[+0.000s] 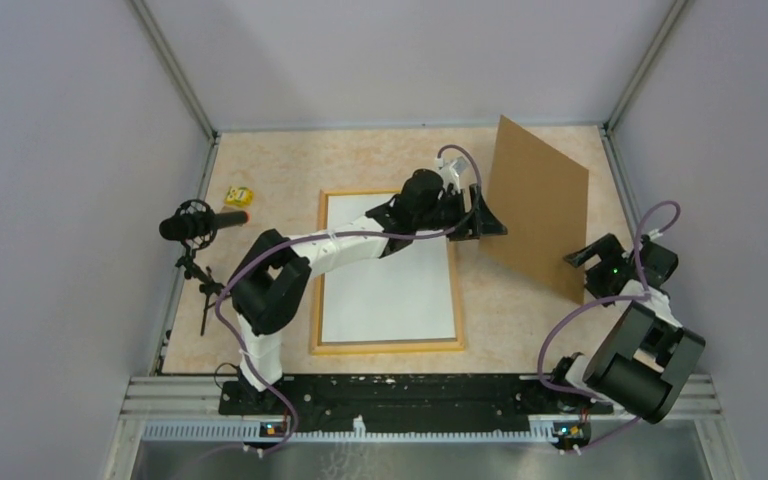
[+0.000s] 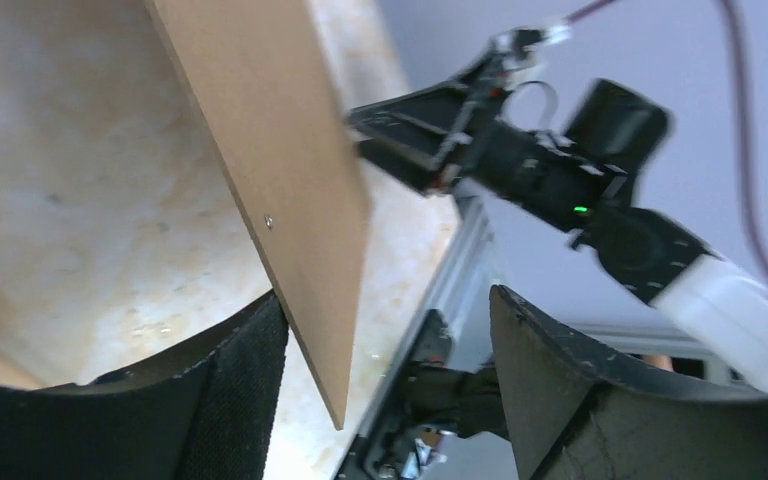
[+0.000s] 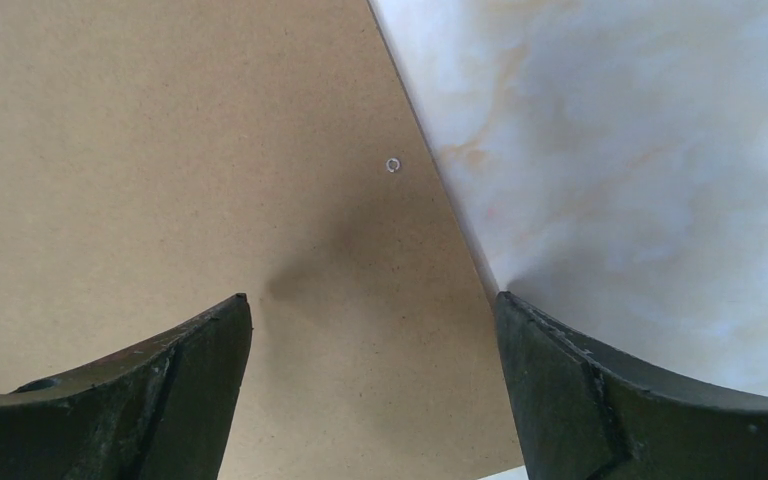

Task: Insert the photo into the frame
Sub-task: Turn over the photo frame item at the center of the board.

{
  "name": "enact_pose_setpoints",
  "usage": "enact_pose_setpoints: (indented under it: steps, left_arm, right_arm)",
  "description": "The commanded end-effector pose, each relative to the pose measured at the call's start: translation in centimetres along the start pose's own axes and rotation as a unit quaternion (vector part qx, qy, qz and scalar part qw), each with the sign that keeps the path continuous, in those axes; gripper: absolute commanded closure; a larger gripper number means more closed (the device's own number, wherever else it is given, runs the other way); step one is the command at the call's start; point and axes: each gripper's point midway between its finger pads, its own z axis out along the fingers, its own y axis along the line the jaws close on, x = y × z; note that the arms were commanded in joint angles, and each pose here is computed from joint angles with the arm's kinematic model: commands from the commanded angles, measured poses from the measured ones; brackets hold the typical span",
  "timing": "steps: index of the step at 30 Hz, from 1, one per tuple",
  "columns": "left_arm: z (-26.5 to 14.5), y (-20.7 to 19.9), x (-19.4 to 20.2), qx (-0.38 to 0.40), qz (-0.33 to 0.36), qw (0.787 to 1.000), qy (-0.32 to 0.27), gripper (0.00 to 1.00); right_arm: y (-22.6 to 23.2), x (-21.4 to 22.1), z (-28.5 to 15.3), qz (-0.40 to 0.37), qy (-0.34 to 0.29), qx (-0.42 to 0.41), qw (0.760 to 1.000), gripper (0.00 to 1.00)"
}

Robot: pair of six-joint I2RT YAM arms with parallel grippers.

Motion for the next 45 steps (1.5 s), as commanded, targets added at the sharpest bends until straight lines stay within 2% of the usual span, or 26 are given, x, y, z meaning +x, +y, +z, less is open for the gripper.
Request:
enact_pose_setpoints:
  steps: [1, 11, 16, 19, 22, 29, 33, 36, 41, 45]
  left_arm:
    - [-2.4, -6.7, -1.0, 0.126, -0.009, 0.992, -0.017, 0.26]
    - [-2.0, -2.7, -1.6, 0.031, 0.001, 0.998, -0.045, 0.49]
    - [-1.8, -0.4, -2.0, -0.016, 0.016, 0.998, -0.054, 0.7]
    - [-1.8, 0.8, -2.3, -0.034, 0.018, 0.998, -0.048, 0.9]
    - [-2.2, 1.3, -2.9, -0.045, 0.031, 0.997, -0.048, 1.0]
    - [-5.0, -1.1, -4.9, -0.076, 0.117, 0.989, -0.044, 1.0]
    - [-6.8, -3.7, -4.6, -0.064, 0.144, 0.987, -0.03, 1.0]
    - [-8.2, -5.4, -4.7, -0.089, 0.183, 0.978, -0.039, 1.0]
    - [-10.7, -9.0, -5.7, -0.131, 0.268, 0.952, -0.073, 1.0]
    - [-11.6, -11.0, -5.3, -0.153, 0.303, 0.937, -0.088, 1.0]
  right_arm:
    - [2.0, 3.1, -0.3, 0.015, 0.055, -0.049, 0.997, 0.12]
    - [2.1, 3.3, -0.4, 0.01, 0.055, -0.052, 0.997, 0.12]
    - [2.8, 3.7, -0.2, -0.007, 0.061, -0.057, 0.996, 0.12]
    - [3.9, 4.2, -0.1, -0.027, 0.068, -0.064, 0.995, 0.11]
    - [4.7, 4.0, -0.4, -0.046, 0.064, -0.059, 0.995, 0.1]
    - [5.9, 1.6, -3.0, -0.076, 0.025, -0.006, 0.997, 0.01]
    - [8.1, -0.2, -5.5, -0.087, -0.003, 0.011, 0.996, 0.01]
    - [10.9, -1.1, -7.8, -0.098, -0.022, 0.0, 0.995, 0.01]
    - [16.7, -2.6, -11.6, -0.123, -0.051, -0.039, 0.99, 0.01]
    - [21.3, -5.1, -14.3, -0.146, -0.072, -0.044, 0.986, 0.03]
